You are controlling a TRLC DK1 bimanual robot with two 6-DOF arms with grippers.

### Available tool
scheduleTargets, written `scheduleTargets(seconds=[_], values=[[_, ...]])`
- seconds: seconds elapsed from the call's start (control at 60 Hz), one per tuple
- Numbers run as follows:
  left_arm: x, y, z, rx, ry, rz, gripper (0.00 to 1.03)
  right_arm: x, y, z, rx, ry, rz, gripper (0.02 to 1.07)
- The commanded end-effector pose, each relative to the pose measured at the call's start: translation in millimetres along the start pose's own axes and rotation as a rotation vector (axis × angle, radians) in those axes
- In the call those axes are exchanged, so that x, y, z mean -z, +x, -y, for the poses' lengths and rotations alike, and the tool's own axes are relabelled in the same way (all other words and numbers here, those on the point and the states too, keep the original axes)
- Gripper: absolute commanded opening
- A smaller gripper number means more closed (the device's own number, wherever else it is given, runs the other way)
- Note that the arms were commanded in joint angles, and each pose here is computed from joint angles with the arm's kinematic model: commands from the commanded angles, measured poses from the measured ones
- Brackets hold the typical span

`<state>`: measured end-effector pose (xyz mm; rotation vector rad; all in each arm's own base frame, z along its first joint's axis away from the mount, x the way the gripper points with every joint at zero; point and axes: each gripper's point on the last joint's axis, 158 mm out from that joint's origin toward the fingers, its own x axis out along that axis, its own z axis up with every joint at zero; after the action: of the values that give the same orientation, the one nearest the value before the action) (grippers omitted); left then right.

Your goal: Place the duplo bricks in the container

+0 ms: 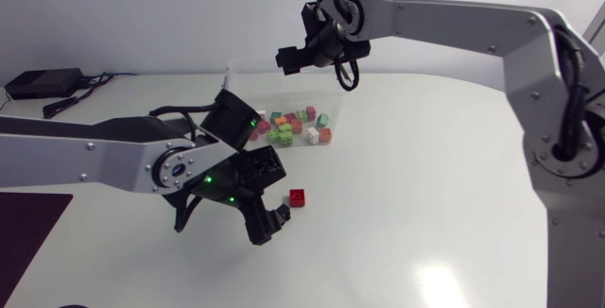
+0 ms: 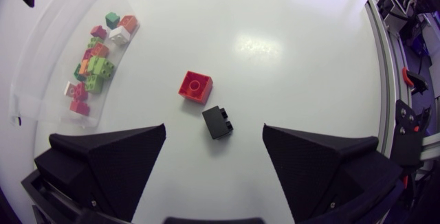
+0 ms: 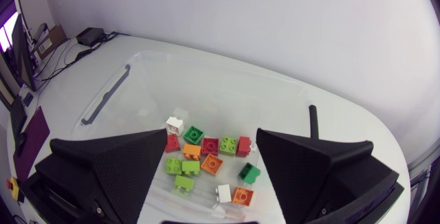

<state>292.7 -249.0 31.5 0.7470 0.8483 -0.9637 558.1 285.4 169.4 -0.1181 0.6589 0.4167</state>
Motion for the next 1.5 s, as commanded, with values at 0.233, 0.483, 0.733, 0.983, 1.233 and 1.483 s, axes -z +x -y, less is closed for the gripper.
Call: scheduleTargets(seconds=[0.233,0.483,0.733,0.983,1.233,1.483], values=[[7.4,32.2,-8.2,-0.008,-0.075,-0.103,0.93,13.6,-96.5,8.4,-0.025,-0.002,0.026,1.02],[1.8,40.8,-7.4,0.032,-0.125,-0.177,0.89,51.5,-134.4,20.0,-0.016,0.020,-0.020,1.02],[9.0,56.0,0.9,0.063,-0.173,-0.255,0.77,94.2,-144.4,26.8,-0.013,0.034,-0.087,1.02],[20.3,66.9,0.4,0.065,-0.207,-0.297,0.30,145.9,-142.6,15.7,-0.058,0.038,-0.180,1.02],[36.2,57.3,8.7,0.087,-0.209,-0.343,0.26,191.1,-135.4,-34.0,-0.262,-0.210,-0.234,1.02],[31.9,20.4,0.9,0.053,-0.227,-0.270,0.26,218.3,-114.5,-57.1,-0.385,-0.450,-0.266,1.02]])
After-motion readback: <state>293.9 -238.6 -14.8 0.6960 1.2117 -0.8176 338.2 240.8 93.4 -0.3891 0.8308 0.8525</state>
